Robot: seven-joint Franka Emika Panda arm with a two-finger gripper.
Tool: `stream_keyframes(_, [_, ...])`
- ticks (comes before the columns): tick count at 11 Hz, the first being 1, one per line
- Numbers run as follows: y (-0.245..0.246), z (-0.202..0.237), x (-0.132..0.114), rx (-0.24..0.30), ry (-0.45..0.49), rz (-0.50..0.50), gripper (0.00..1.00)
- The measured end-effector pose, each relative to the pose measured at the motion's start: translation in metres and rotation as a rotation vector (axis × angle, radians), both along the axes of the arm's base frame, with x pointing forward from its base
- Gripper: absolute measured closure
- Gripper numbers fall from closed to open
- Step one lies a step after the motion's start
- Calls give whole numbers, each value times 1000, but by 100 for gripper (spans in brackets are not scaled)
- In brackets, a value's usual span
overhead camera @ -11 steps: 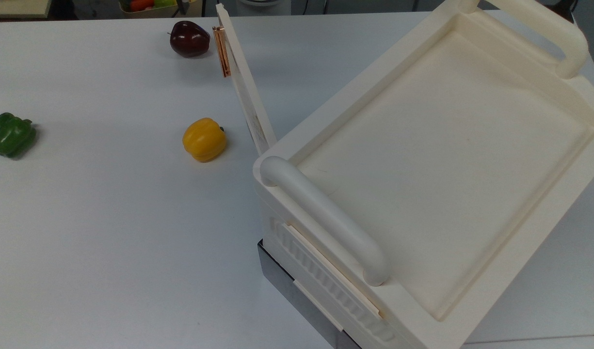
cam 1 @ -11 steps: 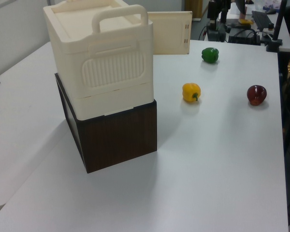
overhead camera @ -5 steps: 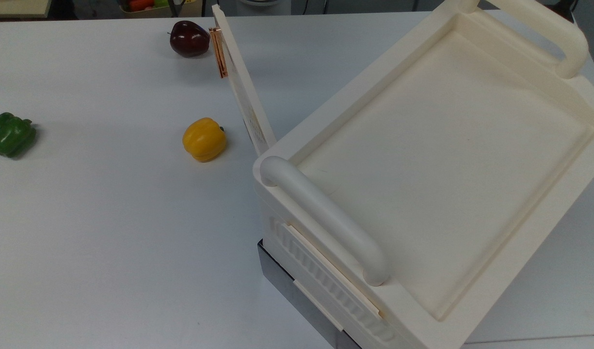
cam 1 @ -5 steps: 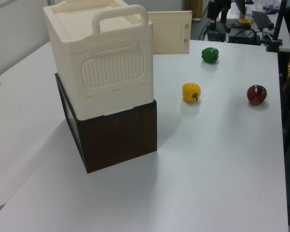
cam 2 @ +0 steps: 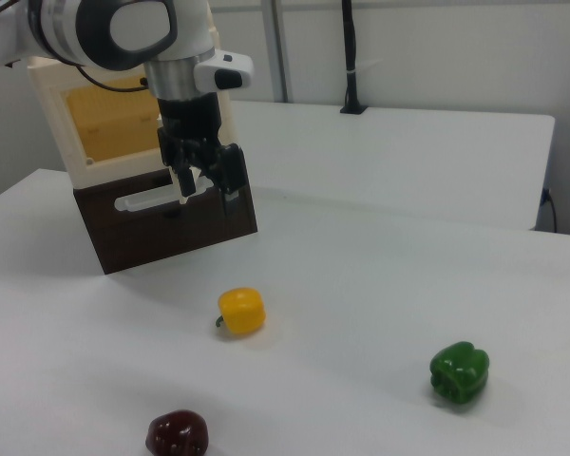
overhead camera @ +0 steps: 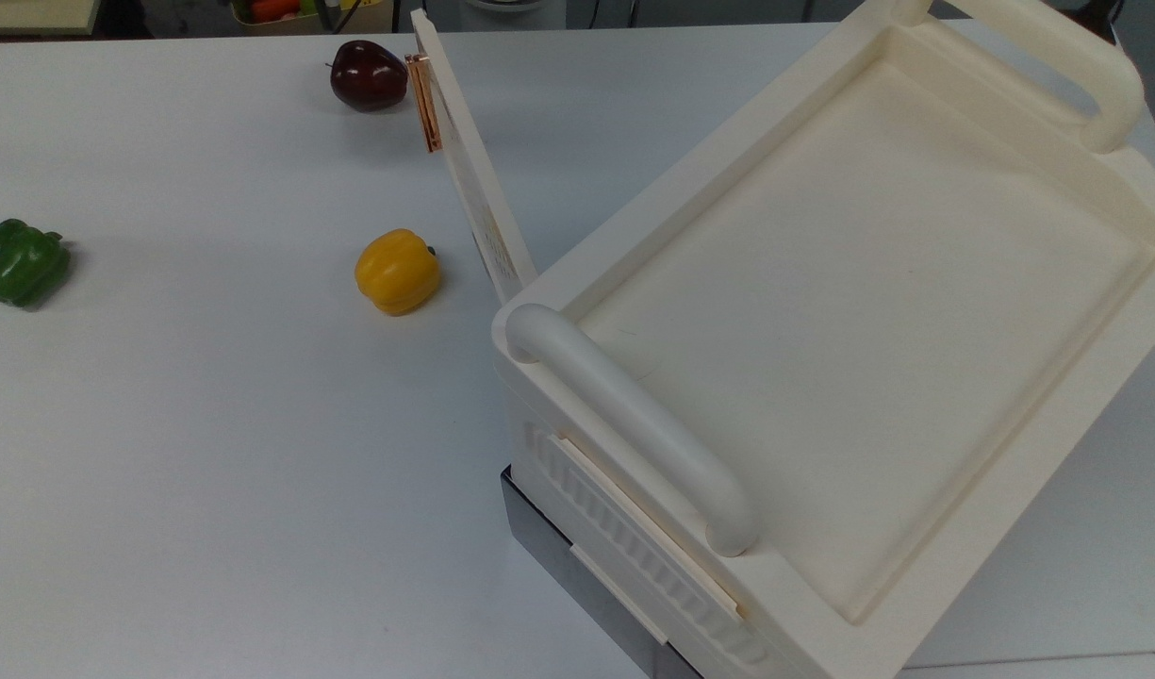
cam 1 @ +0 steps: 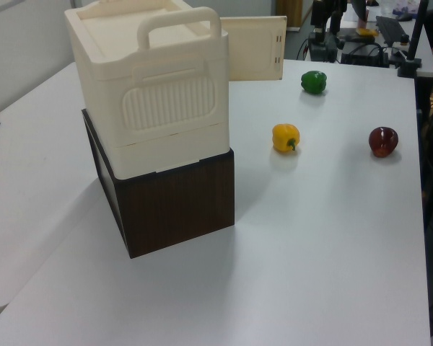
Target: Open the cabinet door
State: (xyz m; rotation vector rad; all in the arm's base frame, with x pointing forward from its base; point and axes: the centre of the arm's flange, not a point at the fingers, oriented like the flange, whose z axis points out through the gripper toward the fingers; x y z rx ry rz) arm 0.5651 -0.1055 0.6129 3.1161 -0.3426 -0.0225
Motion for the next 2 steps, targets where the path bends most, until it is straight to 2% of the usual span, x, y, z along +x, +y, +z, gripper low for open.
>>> stream_keyframes(2, [0,1,0,0,-1,-1,0])
